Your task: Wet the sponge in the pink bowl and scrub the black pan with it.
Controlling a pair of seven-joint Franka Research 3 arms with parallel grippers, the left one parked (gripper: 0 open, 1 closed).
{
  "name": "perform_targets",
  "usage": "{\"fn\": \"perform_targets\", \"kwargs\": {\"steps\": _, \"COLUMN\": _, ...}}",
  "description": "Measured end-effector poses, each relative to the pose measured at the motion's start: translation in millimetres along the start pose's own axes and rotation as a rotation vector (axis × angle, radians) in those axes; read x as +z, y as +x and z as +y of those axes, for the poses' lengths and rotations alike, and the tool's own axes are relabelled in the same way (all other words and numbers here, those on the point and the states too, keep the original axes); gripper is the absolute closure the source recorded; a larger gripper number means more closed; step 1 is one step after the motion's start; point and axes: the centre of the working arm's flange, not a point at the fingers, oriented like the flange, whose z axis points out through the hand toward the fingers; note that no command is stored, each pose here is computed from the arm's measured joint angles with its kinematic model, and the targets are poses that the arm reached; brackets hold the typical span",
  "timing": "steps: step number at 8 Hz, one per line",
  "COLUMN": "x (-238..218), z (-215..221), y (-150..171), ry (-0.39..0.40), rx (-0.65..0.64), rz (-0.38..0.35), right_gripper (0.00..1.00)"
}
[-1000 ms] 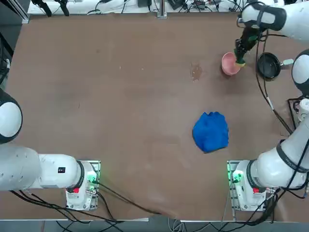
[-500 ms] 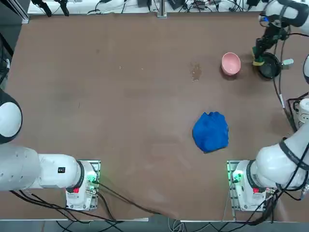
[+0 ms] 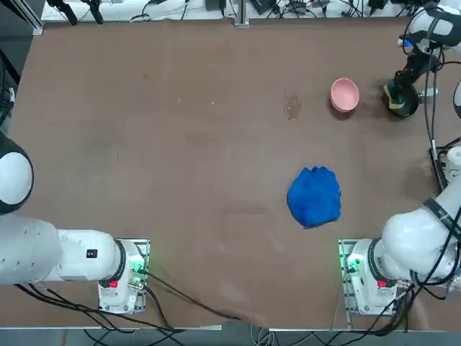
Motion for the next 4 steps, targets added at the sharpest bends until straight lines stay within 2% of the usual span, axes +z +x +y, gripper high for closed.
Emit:
{"fn": "perform_targets", "kwargs": {"steps": 2, "x": 20, "z": 32, "y": -18, "ry": -0.017, "rx": -0.024, "rz": -0.033, "right_gripper": 0.94}}
{"fn": "perform_targets", "kwargs": {"steps": 4, "x": 19, "z": 60, "y": -31, "ry": -0.044, "rx": -0.048, "rz": 0.002, "right_gripper": 0.94}}
